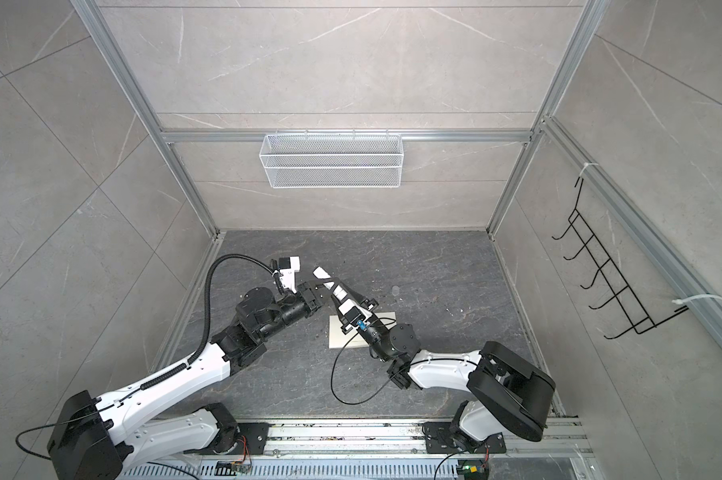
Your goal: Place the letter into the envelope and seal it
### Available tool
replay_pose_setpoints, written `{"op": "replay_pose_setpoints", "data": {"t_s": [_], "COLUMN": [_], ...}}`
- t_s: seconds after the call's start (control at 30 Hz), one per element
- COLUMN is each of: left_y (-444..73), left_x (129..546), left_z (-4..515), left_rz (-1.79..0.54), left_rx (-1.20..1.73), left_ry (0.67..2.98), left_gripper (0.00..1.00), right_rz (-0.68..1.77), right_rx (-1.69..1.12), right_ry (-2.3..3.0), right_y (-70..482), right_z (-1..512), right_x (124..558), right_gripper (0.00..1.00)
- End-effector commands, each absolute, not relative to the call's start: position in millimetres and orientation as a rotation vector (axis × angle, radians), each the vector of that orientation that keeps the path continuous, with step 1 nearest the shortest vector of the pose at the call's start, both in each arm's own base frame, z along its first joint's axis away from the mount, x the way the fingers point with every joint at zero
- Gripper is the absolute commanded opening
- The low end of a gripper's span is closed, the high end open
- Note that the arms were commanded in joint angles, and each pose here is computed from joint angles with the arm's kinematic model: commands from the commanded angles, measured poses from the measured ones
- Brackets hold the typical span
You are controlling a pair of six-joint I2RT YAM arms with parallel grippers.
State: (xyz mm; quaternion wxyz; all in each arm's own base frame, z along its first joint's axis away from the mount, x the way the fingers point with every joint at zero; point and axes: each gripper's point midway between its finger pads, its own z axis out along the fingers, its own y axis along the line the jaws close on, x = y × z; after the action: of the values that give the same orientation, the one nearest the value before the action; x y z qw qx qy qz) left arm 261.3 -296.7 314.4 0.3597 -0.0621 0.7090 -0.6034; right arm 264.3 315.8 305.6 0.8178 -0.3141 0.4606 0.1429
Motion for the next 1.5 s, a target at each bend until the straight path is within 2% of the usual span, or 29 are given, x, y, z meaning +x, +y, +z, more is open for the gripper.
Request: {"op": "replay_pose_setpoints", "data": {"t_s": [0.0, 0.1, 0.33, 0.5, 0.57, 0.63, 0.8, 1.0, 1.23, 1.47], "left_y": [-300.2, -300.7, -302.2, -303.9, -304.0, -303.2, -295.0, -278.6, -257.5, -252.0], "left_x": [254.0, 254.3, 255.1, 256.2, 256.9, 257.2, 258.5, 248.8, 233.5, 235.0], "left_z": [352.7, 351.9, 349.6, 347.1, 346.5, 346.1, 347.0, 359.3, 355.9, 326.1], "left_rz": [-1.626, -1.626, -1.624, -1.615, -1.606, -1.585, -1.479, -1.327, -1.05, -0.84], "left_rx": [-0.086, -0.086, -0.082, -0.075, -0.067, -0.054, -0.005, 0.114, 0.356, 0.516], "left_ry": [1.724, 1.725, 1.729, 1.737, 1.737, 1.734, 1.716, 1.676, 1.633, 1.663], "left_gripper": [0.0, 0.0, 0.0, 0.0, 0.01, 0.11, 0.42, 0.71, 0.77, 0.79], "right_rz": [0.306, 0.309, 0.306, 0.293, 0.291, 0.296, 0.317, 0.322, 0.433, 0.362], "right_rx": [-0.609, -0.605, -0.585, -0.565, -0.562, -0.559, -0.55, -0.594, -0.706, -0.716], "right_ry": [0.99, 0.995, 1.009, 1.02, 1.021, 1.023, 1.082, 1.215, 1.56, 2.063], "right_y": [314.6, 315.6, 315.1, 311.1, 309.7, 307.7, 299.3, 287.8, 268.0, 232.8], "right_z": [313.8, 313.1, 313.2, 314.7, 315.9, 317.6, 323.5, 320.0, 308.6, 286.0], "right_x": [271.4, 272.8, 276.5, 278.8, 278.5, 276.7, 274.9, 272.4, 263.7, 253.9], "right_gripper": [0.36, 0.34, 0.21, 0.03, 0.0, 0.0, 0.0, 0.0, 0.0, 0.0]}}
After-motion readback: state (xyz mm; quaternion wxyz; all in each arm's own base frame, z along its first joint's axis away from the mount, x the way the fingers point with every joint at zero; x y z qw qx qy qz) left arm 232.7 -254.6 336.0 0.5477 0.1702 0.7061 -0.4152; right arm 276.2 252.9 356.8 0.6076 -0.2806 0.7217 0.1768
